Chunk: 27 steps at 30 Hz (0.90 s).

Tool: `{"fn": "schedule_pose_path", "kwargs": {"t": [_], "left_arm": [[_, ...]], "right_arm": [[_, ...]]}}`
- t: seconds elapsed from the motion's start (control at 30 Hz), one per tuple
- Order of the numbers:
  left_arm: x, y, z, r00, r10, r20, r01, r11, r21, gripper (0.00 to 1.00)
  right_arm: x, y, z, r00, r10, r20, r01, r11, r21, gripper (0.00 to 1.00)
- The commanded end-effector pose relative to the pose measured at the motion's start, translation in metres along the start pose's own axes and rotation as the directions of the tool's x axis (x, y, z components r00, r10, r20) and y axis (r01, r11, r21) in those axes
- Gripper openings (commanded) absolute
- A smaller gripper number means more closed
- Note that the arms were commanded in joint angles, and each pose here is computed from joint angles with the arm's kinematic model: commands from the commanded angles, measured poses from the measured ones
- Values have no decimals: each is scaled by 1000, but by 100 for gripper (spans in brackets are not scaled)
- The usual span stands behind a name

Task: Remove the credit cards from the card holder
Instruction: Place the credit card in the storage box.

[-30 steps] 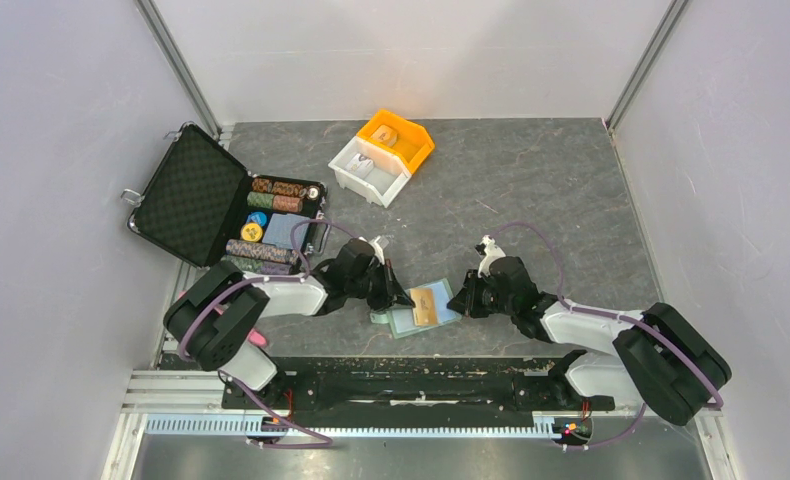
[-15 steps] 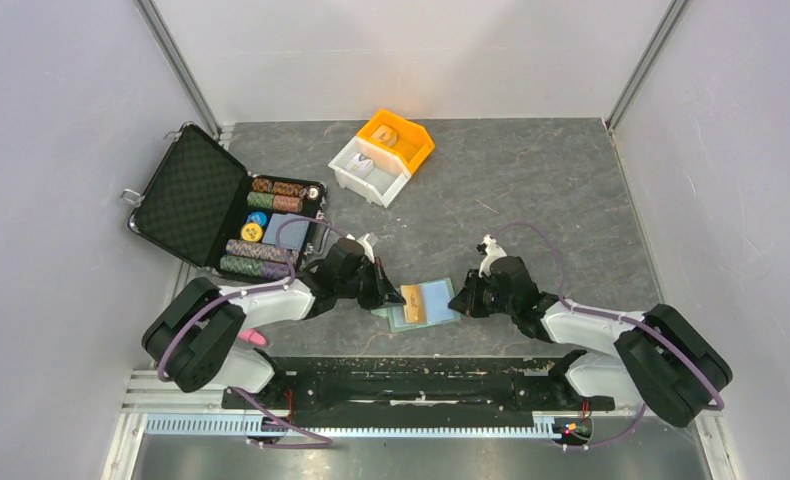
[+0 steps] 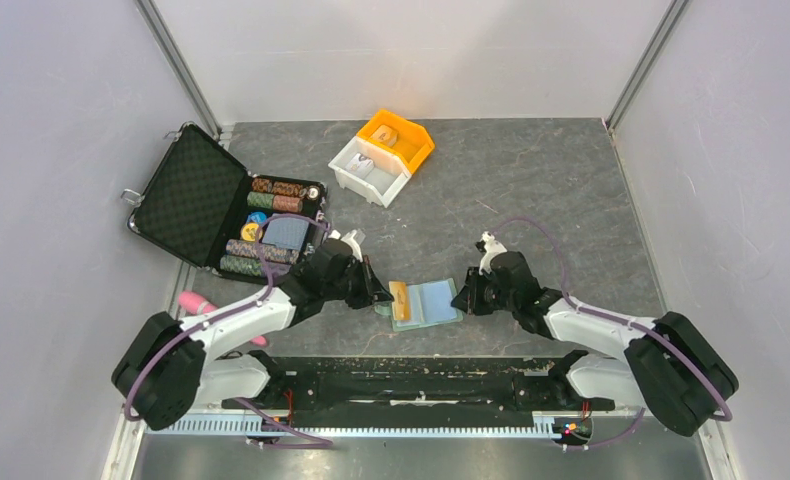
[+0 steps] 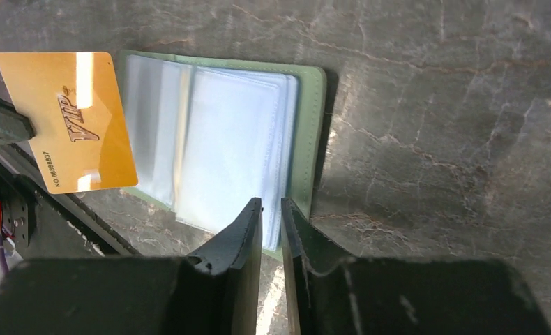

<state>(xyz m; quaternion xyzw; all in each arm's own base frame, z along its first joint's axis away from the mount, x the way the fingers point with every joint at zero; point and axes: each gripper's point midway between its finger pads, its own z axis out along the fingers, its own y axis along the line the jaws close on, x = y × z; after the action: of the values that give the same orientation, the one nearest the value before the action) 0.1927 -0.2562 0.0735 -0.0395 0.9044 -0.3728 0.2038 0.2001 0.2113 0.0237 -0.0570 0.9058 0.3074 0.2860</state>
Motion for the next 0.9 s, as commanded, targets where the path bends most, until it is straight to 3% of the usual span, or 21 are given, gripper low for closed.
{"fn": "schedule_pose_path", "kwargs": {"t": [0.0,0.3,0.57,0.7,0.87], "left_arm": [[-14,-17,-17,996,81,47,-83,996,29,2],[-4,-70,-46,971,237,-13,-225,938,264,2],[11,-95,-62,954,297,-48,-249,869,428,2],[14,-97,-63,953,298,-50,-245,859,449,2],[12,-100,-64,953,300,-35,-251,850,462,2]], "right_arm": [[-37,33,-11,988,-122,92,132,985,-112,22],[-59,101,-38,923,-330,196,383,835,-396,53],[-52,135,-53,928,-320,188,367,712,-599,76],[-48,145,-59,939,-295,174,333,667,-666,74],[-48,147,-60,945,-282,168,319,664,-676,64]]}}
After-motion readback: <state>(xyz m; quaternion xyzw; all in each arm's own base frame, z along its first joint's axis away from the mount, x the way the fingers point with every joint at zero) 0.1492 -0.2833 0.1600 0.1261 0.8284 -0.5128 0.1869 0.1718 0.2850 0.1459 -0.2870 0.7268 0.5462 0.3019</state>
